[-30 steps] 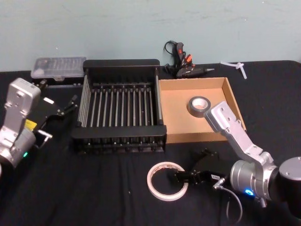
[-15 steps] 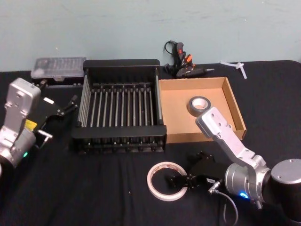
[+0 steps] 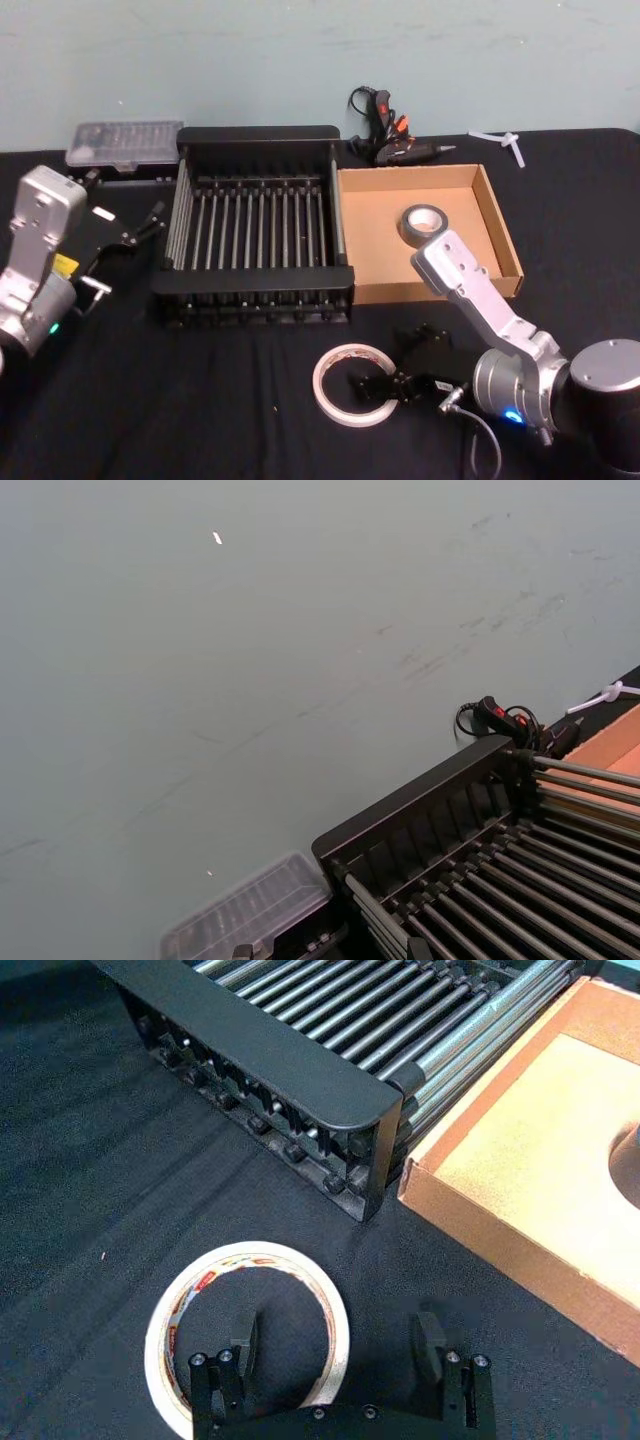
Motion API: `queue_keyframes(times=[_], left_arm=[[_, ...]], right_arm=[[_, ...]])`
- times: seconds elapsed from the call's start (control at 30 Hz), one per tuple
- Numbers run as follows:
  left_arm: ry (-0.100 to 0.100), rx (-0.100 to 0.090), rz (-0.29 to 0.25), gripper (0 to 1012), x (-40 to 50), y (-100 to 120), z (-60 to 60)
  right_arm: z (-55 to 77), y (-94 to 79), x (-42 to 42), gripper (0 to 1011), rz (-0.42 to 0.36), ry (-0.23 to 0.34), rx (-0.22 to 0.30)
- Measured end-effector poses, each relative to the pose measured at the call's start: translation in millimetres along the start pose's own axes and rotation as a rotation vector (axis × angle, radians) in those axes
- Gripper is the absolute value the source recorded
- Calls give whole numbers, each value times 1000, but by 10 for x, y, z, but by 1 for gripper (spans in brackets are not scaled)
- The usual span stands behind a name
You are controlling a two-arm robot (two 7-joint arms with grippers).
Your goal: Pick up the white tape and place it into the black box , Pick up the silver tape and place it into the brown box.
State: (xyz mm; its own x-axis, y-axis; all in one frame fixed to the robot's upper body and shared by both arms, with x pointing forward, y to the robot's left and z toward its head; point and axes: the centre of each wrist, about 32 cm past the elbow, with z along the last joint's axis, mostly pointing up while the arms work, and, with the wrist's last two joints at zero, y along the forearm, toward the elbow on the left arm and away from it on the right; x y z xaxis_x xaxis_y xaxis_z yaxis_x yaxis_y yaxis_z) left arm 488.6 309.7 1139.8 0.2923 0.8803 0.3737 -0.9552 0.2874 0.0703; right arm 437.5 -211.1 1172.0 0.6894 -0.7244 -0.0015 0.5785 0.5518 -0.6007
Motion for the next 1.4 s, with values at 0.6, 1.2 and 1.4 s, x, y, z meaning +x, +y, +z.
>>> queue_keyframes(times=[0.6,1.2,1.4], left_arm=[[0,0,0,1001,0,0,0],[0,0,0,1001,0,0,0],[0,0,0,1001,0,0,0]], right_arm=[[-9,27,4,1002,-6,-4,-7],[-12,41,0,1002,-9,-15,0],[-14,47,-7,1002,-9,-17,0]])
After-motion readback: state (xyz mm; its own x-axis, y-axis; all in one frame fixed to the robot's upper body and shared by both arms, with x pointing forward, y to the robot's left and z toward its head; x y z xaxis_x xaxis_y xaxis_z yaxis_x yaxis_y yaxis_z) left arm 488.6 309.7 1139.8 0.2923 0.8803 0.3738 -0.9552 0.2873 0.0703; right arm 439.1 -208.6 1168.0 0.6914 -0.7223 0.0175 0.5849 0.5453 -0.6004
